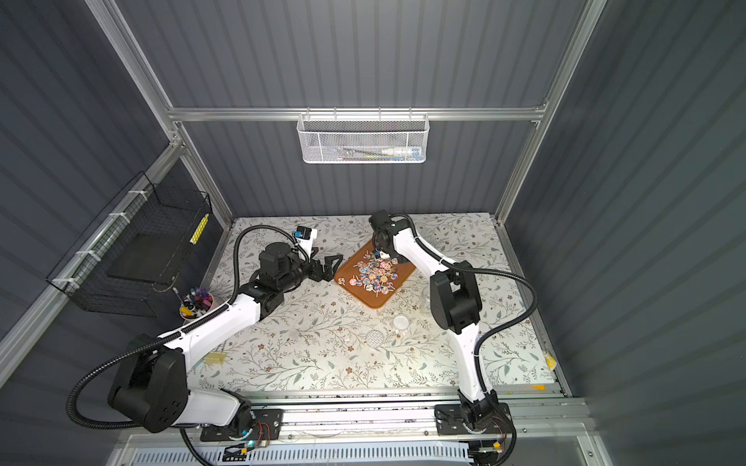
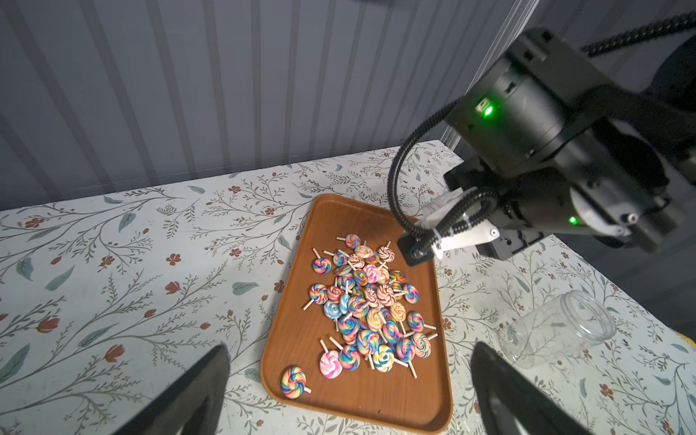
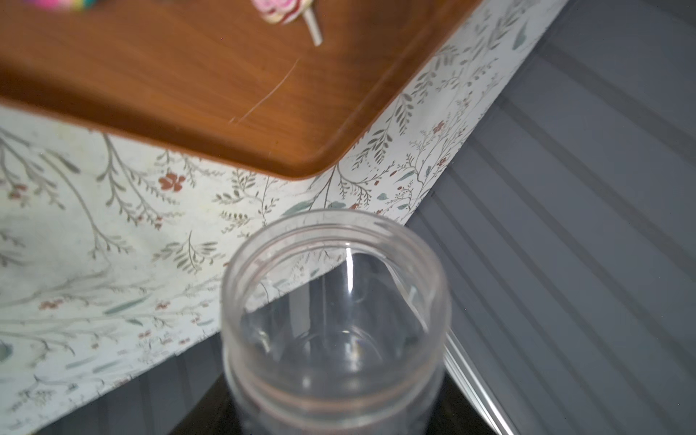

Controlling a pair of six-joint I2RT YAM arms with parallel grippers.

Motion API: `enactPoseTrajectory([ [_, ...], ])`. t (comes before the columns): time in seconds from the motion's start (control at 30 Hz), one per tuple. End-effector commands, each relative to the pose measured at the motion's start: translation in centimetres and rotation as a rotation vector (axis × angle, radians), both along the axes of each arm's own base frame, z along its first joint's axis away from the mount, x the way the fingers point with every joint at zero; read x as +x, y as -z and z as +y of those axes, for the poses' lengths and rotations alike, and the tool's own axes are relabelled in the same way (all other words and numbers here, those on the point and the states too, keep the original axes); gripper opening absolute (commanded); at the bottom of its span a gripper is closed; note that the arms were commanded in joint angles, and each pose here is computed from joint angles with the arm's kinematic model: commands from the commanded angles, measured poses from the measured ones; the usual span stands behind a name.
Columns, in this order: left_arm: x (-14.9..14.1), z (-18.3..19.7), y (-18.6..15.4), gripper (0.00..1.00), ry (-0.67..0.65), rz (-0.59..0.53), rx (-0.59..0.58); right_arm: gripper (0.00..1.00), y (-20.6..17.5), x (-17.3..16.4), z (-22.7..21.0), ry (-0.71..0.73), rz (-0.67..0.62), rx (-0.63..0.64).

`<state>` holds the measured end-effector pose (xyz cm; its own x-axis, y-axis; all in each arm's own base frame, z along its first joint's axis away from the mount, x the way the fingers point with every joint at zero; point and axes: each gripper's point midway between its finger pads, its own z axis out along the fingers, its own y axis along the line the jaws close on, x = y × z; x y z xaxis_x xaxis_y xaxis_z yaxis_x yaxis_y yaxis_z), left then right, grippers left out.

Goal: Pour the candies out of the jar
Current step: 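Pour the candies out of the jar onto the tray, then place the jar at the center of the board.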

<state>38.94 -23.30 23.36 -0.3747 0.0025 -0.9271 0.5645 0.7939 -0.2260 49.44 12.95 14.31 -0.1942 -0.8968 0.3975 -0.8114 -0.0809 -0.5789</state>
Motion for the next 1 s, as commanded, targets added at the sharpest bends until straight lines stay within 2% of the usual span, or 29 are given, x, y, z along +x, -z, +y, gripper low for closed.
enactPoseTrajectory([
  [0.0,0.2,0.3,0.0,1.0,-0.007,-0.003,0.001,0.38,-4.7,0.4,1.6,0.085,-0.191,0.411],
  [0.1,0.2,0.2,0.2,1.0,-0.004,0.006,0.001,0.39,-6.5,-0.4,2.1,0.13,-0.279,0.682],
  [0.27,0.4,0.0,0.3,1.0,0.005,0.018,-0.001,0.4,-10.6,-2.0,0.2,0.239,-0.506,1.129],
  [0.37,0.4,-0.3,0.6,1.0,0.014,0.029,-0.003,0.39,-11.5,-3.6,-1.9,0.32,-0.64,1.257],
  [0.47,0.5,-0.5,0.8,1.0,0.022,0.039,-0.007,0.38,-12.4,-5.6,-3.6,0.387,-0.744,1.322],
  [0.57,0.6,-0.7,0.9,1.0,0.029,0.046,-0.009,0.37,-13.4,-8.1,-4.4,0.431,-0.781,1.412],
  [0.63,0.7,-0.9,1.1,1.0,0.032,0.052,-0.012,0.37,-13.9,-10.1,-3.4,0.416,-0.738,1.498],
  [0.73,0.8,-1.5,1.2,1.0,0.059,0.064,-0.045,0.38,-14.3,-13.6,0.6,0.272,-0.578,1.665],
  [0.87,-0.6,-3.8,-0.5,1.0,0.212,0.053,-0.133,0.39,-13.5,-16.6,5.0,0.2,-0.304,1.868],
  [0.97,-1.7,-5.0,-1.9,1.0,0.314,0.047,-0.185,0.39,-12.8,-17.8,7.8,0.132,-0.164,1.932],
])
